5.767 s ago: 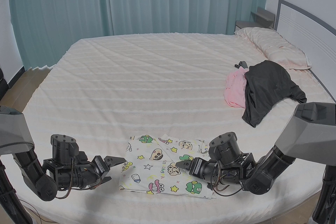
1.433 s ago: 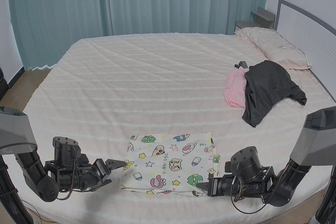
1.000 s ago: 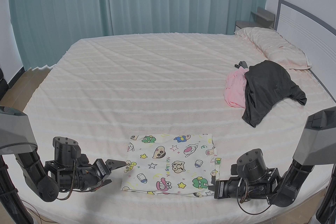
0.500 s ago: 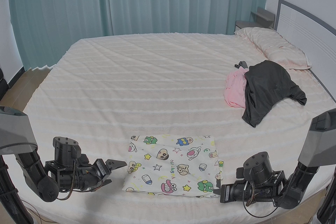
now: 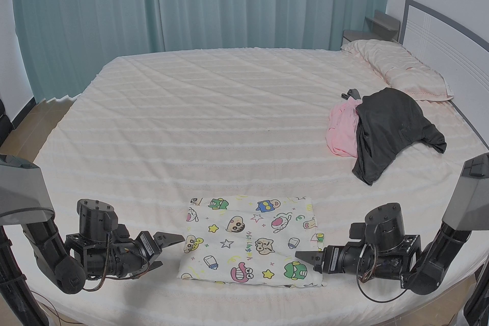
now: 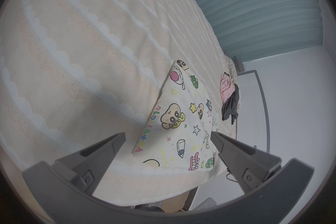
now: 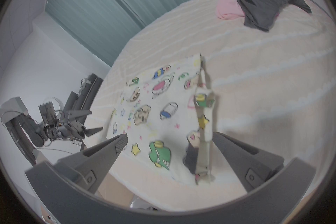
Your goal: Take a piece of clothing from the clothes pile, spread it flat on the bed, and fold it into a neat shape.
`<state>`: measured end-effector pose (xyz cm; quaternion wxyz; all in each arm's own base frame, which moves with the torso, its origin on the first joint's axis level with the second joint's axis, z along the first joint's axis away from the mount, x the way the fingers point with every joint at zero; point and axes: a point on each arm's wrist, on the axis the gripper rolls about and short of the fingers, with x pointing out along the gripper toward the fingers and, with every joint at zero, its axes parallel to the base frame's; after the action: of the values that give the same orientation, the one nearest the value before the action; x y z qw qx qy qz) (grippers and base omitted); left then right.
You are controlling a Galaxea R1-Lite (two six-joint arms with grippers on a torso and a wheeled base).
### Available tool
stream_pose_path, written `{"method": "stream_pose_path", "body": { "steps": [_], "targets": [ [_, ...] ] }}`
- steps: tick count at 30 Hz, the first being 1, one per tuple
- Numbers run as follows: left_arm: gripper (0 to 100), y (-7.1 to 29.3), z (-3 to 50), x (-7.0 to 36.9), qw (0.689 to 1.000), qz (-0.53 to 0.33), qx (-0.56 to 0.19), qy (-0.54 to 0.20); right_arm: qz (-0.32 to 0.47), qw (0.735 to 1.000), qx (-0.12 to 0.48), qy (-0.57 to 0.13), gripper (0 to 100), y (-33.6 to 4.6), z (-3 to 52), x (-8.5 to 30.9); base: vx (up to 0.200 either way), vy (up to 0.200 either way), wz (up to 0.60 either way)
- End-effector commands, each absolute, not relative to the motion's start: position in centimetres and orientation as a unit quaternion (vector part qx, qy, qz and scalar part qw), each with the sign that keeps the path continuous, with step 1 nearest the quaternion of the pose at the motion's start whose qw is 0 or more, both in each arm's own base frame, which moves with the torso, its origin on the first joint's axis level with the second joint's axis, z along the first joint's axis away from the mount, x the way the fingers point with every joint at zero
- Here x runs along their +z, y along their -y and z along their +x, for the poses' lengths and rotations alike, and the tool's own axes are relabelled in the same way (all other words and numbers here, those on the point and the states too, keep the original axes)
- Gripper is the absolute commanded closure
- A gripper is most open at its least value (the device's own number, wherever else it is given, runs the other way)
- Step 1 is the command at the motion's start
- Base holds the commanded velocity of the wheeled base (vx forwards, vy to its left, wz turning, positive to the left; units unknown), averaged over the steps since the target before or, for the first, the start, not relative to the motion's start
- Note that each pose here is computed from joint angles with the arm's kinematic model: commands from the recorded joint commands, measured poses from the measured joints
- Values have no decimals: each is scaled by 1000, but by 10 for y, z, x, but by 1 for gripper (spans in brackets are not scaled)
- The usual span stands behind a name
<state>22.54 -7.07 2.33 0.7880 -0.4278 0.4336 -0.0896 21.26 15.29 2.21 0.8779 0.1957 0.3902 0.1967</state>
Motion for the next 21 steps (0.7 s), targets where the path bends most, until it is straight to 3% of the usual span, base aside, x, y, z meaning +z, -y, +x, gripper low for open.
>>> {"method": "stream_pose_path", "body": {
  "steps": [1,10,21],
  "targets": [
    [0,71,226,23,788,-428,-89,-433,217,887,198,-356,0,-157,233,33,0,0,0],
    [0,71,226,22,788,-428,-88,-435,214,885,198,-364,0,-178,261,10,0,0,0],
    [0,71,226,21,787,-427,-87,-436,226,890,163,-360,0,-167,289,-4,0,0,0]
  ]
}}
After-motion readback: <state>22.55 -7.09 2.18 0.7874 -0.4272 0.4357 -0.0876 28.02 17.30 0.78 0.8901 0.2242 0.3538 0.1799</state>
